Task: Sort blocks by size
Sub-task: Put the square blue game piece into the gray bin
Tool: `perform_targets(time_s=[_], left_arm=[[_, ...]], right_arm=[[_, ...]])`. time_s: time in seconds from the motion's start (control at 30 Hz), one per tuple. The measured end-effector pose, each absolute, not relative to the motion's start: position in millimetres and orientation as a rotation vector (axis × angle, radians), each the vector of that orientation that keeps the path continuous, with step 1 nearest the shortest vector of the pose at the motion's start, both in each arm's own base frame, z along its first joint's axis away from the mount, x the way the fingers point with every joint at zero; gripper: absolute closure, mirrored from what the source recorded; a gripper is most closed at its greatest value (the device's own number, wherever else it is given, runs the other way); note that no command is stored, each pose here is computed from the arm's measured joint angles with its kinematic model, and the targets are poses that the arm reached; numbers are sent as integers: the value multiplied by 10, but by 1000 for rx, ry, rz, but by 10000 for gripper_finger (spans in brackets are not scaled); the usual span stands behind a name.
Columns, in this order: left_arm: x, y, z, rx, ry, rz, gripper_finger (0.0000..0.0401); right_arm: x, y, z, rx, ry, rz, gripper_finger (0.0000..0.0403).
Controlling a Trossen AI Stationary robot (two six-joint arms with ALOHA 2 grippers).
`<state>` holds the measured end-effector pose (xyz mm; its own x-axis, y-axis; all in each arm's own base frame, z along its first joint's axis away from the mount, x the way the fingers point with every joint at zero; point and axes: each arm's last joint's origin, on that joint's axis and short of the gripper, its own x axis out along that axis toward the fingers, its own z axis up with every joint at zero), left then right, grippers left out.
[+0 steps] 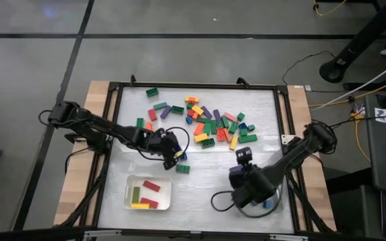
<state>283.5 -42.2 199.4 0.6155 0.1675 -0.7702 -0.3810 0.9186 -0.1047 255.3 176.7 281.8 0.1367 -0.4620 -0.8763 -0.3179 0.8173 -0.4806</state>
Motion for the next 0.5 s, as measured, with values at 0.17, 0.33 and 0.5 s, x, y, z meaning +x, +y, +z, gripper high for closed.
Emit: perform_targets(time_s=[0.17, 0.33, 0.5], left_arm=[[2971, -439, 2161, -300, 727, 175, 276], [3060, -432, 2261, -343, 625, 32, 275], [3118, -424, 2350, -392, 543, -96, 274]], right_arm=[[2219, 1458, 3011, -663, 1294, -248, 150], [2064, 1226, 2958, -484, 982, -285, 150], [2251, 1264, 2822, -537, 629, -89, 150]])
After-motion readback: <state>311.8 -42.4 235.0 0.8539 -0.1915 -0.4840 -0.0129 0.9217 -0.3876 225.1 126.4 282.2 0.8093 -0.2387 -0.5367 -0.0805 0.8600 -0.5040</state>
